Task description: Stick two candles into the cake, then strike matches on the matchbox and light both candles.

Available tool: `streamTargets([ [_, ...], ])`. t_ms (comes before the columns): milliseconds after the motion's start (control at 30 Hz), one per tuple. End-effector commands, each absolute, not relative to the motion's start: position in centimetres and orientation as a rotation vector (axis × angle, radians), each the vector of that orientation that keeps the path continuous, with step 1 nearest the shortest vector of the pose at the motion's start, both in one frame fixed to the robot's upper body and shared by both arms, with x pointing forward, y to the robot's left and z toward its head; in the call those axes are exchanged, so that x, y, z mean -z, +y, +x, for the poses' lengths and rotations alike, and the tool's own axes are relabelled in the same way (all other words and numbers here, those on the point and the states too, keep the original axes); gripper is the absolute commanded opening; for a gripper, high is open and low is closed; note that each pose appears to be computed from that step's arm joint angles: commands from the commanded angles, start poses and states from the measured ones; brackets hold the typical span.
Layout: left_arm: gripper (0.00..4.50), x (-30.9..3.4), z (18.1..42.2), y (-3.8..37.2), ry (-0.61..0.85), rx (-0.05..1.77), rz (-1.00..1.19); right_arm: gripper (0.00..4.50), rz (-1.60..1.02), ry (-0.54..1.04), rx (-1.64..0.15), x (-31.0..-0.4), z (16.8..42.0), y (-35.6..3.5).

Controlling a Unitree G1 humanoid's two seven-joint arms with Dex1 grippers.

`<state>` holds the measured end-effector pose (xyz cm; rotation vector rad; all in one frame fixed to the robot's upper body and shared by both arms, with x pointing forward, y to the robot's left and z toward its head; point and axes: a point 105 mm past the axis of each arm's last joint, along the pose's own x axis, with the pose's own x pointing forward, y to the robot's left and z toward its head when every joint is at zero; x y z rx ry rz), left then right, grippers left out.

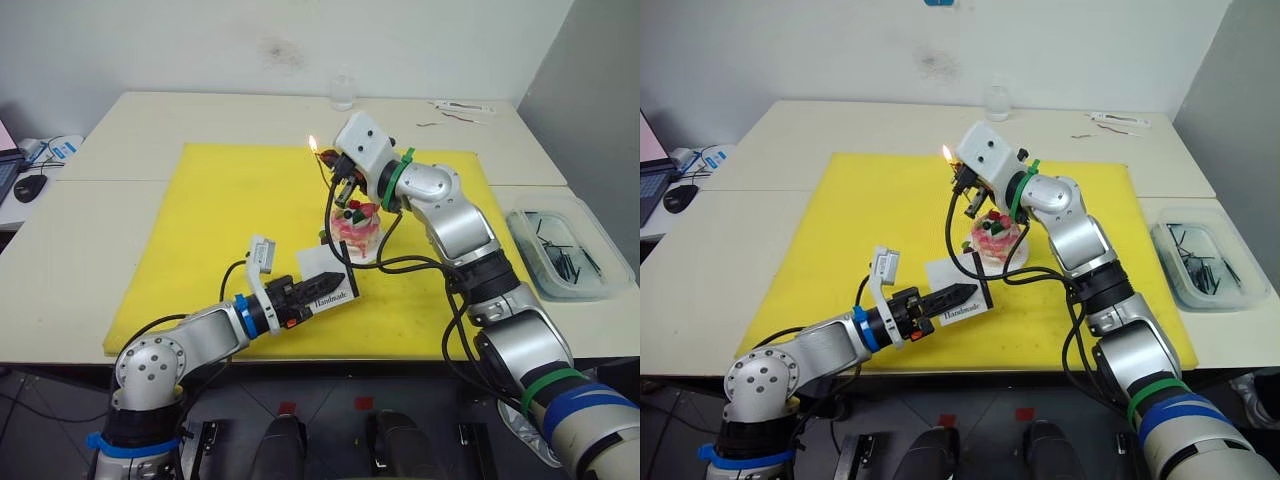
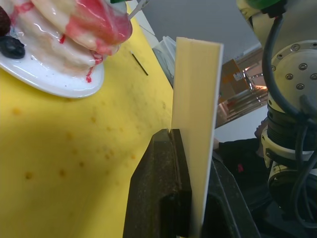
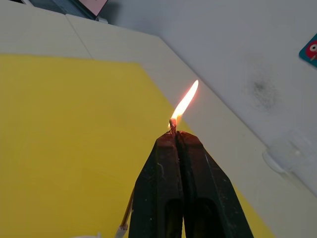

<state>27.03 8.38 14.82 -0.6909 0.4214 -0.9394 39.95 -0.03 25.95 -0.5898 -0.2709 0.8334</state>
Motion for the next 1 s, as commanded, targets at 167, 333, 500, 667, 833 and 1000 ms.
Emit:
streamTargets([
  [167,0.00,-16.0,26.8,7.9,0.382,0.988,-0.684,0.03,-0.561,-0.355,-0.814,-28.7,38.3,-0.4],
  [333,0.00,-15.8,26.9,7.9,0.389,0.994,-0.676,0.03,-0.539,-0.362,-0.804,-29.3,37.8,-1.3],
  [500,0.00,-15.6,26.7,8.0,0.404,1.008,-0.662,0.03,-0.496,-0.419,-0.877,-31.2,34.4,-2.7],
  [667,0.00,-15.6,26.5,7.7,0.409,1.031,-0.644,0.03,-0.491,-0.446,-0.888,-32.0,31.8,-6.5],
  [833,0.00,-15.4,26.5,7.3,0.418,1.057,-0.647,0.03,-0.505,-0.260,-0.492,-29.7,34.0,-17.3],
  [1000,0.00,-15.2,26.6,6.7,0.425,1.086,-0.645,0.03,-0.431,-0.062,-0.082,-25.5,35.2,-27.3],
])
